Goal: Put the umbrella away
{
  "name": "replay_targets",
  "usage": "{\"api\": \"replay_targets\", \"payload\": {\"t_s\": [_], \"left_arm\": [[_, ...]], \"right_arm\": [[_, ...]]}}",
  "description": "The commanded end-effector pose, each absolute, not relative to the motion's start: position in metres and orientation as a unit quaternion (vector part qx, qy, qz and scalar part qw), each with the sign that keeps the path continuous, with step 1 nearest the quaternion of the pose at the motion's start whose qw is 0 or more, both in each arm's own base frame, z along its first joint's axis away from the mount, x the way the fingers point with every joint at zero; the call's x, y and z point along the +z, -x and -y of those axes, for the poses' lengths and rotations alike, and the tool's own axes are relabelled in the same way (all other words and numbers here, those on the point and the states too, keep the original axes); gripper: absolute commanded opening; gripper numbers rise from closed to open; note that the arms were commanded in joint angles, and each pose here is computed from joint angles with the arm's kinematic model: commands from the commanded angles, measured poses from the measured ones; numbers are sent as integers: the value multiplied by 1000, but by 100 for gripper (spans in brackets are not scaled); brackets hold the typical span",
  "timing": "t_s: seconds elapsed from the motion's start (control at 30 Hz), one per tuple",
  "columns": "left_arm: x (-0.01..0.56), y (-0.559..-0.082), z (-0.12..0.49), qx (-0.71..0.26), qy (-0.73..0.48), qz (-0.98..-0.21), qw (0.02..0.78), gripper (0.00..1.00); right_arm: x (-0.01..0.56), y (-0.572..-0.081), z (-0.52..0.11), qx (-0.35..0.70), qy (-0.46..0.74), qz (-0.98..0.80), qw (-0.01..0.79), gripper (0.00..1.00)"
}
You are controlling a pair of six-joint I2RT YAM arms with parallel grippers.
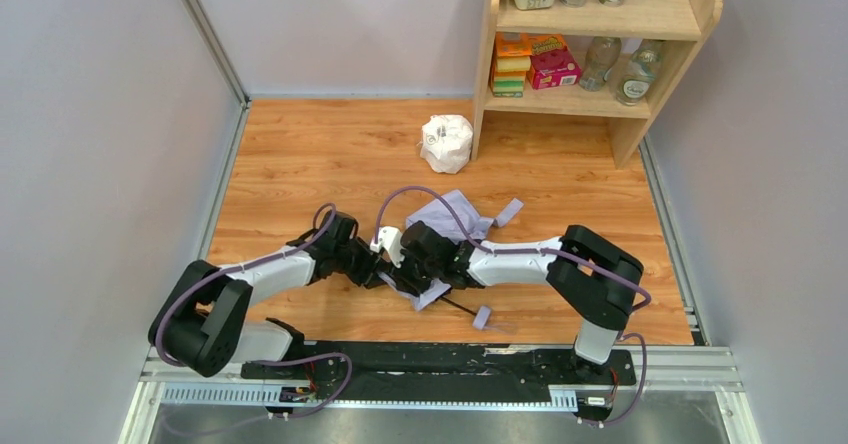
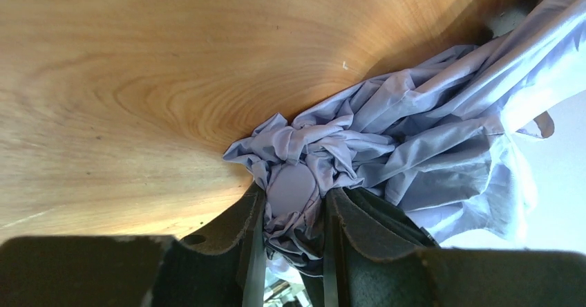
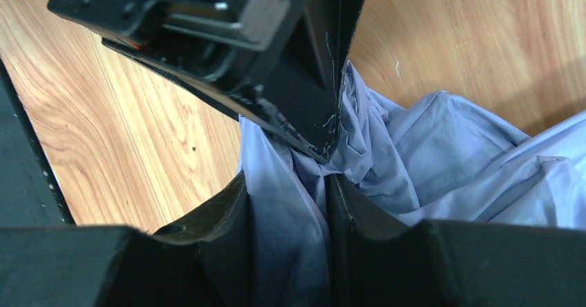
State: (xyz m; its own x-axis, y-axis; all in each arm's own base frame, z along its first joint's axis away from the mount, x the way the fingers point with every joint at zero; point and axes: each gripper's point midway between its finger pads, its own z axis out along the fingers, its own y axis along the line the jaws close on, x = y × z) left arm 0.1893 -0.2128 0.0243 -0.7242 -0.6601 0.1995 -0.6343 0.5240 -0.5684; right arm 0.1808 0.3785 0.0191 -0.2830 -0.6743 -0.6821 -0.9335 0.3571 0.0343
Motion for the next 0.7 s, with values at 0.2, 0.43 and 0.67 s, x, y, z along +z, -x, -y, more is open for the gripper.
{"api": "replay_targets", "payload": {"t_s": [0.2, 0.43, 0.67], "left_arm": [[77, -228, 160, -339, 270, -880, 194, 74], [116, -223, 141, -368, 268, -848, 273, 76], [91, -187, 175, -456, 368, -803, 112, 76]], "right_arm": [[-55, -137, -307, 281, 446, -849, 35, 0], [-54, -146, -314, 340, 360, -868, -47, 0], [-66, -172, -320, 374, 256, -886, -95, 0]]}}
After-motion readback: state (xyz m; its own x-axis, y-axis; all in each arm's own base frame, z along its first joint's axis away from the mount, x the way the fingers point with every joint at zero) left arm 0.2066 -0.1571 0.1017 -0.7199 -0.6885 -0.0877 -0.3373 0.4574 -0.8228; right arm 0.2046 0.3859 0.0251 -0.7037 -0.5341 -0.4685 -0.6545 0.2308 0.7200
